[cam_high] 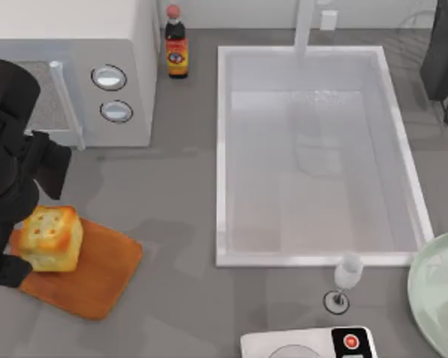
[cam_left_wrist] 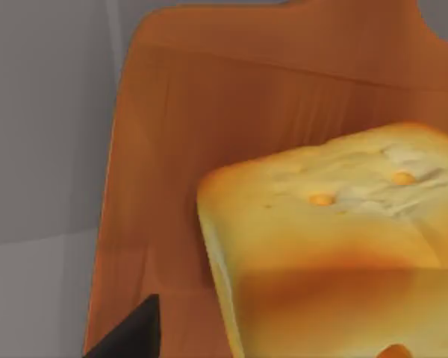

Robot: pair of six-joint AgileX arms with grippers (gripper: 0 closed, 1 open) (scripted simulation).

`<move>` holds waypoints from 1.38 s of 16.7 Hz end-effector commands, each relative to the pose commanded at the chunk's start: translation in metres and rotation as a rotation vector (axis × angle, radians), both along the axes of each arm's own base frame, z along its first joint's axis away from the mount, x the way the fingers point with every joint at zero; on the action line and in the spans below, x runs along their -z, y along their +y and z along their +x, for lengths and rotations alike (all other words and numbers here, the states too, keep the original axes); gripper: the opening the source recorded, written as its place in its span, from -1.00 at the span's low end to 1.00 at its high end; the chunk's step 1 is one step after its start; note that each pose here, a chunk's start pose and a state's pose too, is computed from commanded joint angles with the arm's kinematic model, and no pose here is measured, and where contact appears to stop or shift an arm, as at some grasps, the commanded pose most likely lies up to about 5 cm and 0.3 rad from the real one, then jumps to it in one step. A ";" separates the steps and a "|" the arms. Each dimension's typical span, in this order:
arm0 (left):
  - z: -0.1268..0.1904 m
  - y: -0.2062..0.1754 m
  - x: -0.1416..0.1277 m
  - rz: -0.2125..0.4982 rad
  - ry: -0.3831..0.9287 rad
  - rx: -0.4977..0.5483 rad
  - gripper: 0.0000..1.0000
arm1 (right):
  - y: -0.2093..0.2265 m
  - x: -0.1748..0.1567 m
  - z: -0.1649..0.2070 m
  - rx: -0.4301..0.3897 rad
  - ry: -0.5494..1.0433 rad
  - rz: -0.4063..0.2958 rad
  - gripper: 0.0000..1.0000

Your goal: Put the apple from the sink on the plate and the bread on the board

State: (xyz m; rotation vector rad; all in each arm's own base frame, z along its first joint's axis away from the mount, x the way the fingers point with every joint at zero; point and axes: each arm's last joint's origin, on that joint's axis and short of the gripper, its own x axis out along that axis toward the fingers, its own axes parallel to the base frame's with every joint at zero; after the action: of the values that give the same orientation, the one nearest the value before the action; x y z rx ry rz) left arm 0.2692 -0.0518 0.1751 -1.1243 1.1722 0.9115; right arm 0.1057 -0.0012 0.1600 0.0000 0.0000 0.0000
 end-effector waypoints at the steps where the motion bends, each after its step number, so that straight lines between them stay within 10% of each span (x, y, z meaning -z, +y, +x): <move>1: -0.010 0.003 -0.007 0.000 -0.061 0.052 1.00 | 0.000 0.000 0.000 0.000 0.000 0.000 1.00; 6: -0.077 0.021 -0.039 0.096 -0.502 0.387 1.00 | 0.000 0.000 0.000 0.000 0.000 0.000 1.00; 12: -0.141 0.039 -0.025 0.508 -0.971 0.736 1.00 | 0.000 0.000 0.000 0.000 0.000 0.000 1.00; 18: -0.162 0.048 0.006 0.991 -1.155 0.894 1.00 | 0.000 0.000 0.000 0.000 0.000 0.000 1.00; 23: -0.163 0.051 0.015 1.124 -1.172 0.911 1.00 | 0.000 0.000 0.000 0.000 0.000 0.000 1.00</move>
State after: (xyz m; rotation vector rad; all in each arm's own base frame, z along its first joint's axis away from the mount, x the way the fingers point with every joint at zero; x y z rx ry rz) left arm 0.1057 -0.0012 0.1600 0.0000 0.0000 0.0000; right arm 0.1057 -0.0012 0.1600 0.0000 0.0000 0.0000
